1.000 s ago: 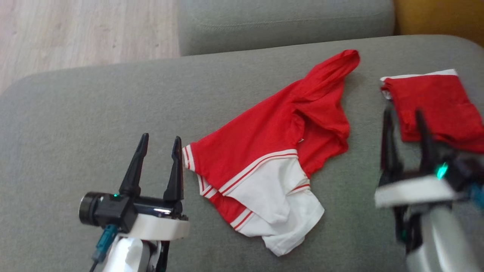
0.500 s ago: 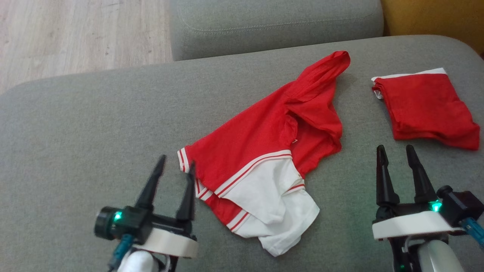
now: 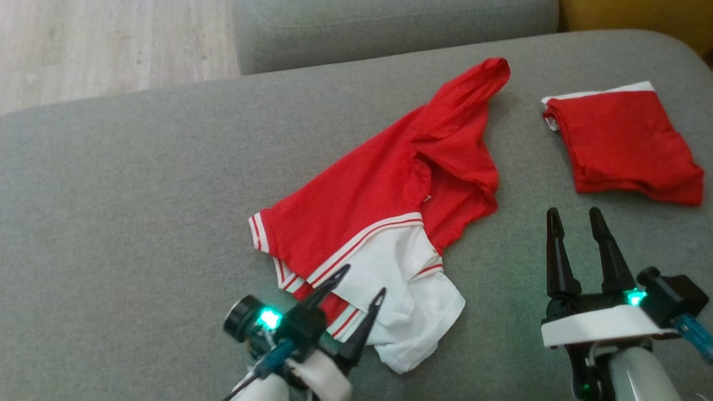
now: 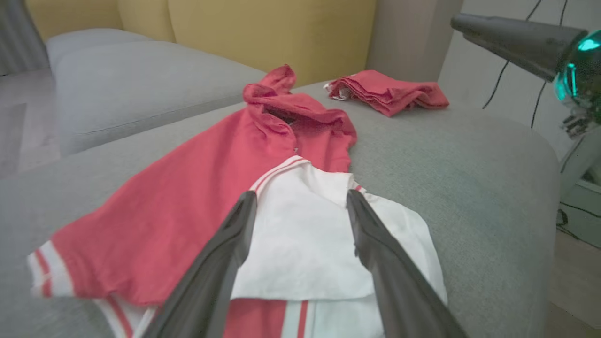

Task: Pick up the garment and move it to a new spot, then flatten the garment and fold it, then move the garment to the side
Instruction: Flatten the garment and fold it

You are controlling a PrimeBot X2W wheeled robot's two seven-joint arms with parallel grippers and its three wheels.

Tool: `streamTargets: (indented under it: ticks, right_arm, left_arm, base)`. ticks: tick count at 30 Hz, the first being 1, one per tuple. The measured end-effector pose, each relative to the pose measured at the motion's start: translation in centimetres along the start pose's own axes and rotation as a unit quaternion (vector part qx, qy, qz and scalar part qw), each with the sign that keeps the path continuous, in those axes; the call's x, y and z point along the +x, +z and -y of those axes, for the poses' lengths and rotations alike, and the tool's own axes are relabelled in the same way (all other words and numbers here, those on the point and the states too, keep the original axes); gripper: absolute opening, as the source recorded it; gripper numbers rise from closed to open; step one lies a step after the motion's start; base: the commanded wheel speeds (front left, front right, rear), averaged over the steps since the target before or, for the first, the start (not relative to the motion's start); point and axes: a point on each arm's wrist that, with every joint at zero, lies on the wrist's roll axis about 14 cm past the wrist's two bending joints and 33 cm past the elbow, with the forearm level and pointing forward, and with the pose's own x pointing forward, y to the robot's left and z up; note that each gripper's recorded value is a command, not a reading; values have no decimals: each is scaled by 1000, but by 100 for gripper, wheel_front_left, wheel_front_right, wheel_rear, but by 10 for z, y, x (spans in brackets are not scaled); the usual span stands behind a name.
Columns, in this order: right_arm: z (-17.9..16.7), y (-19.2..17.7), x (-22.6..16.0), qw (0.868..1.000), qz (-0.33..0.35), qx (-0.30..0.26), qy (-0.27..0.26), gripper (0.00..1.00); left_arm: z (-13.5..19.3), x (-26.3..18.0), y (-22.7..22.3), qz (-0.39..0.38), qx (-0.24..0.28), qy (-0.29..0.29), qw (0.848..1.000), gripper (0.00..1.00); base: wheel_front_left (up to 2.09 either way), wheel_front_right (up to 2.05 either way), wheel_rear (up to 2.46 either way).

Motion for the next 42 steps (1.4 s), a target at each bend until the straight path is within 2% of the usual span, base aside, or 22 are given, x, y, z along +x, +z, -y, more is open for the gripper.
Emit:
streamTargets:
  ticks: [3, 7, 9, 16, 31, 32, 33, 42]
  right_arm:
    - [4, 0, 3, 1000, 0, -1, -5, 100]
    - [9, 0, 6, 1000, 0, 1, -13, 100]
    - [18, 0, 5, 1000, 0, -1, -27, 100]
    - [33, -2, -2, 999, -5, 7, -53, 100]
    - [42, 3, -6, 997, 2, 13, -70, 100]
    - [42, 4, -6, 997, 3, 13, -70, 100]
    - [42, 4, -6, 997, 3, 13, -70, 100]
    - [37, 7, -3, 998, 8, 15, -61, 100]
  left_arm:
    - [13, 13, -5, -24, 11, -33, 999, 100]
    - [17, 23, -15, -56, 6, -47, 997, 100]
    - [9, 33, -28, -88, -25, -28, 995, 100]
    - [6, 62, -16, -83, -14, -24, 996, 100]
    - [18, 67, -53, -181, 14, -33, 983, 100]
    - [19, 67, -53, -184, 12, -34, 982, 25]
    - [19, 67, -53, -185, 10, -34, 982, 0]
    - [16, 68, -32, -137, 8, -27, 990, 0]
  base:
    - [0, 0, 0]
    - [0, 0, 0]
    - [0, 0, 0]
    - [0, 0, 0]
    - [0, 0, 0]
    - [0, 0, 0]
    - [0, 0, 0]
    - [0, 0, 0]
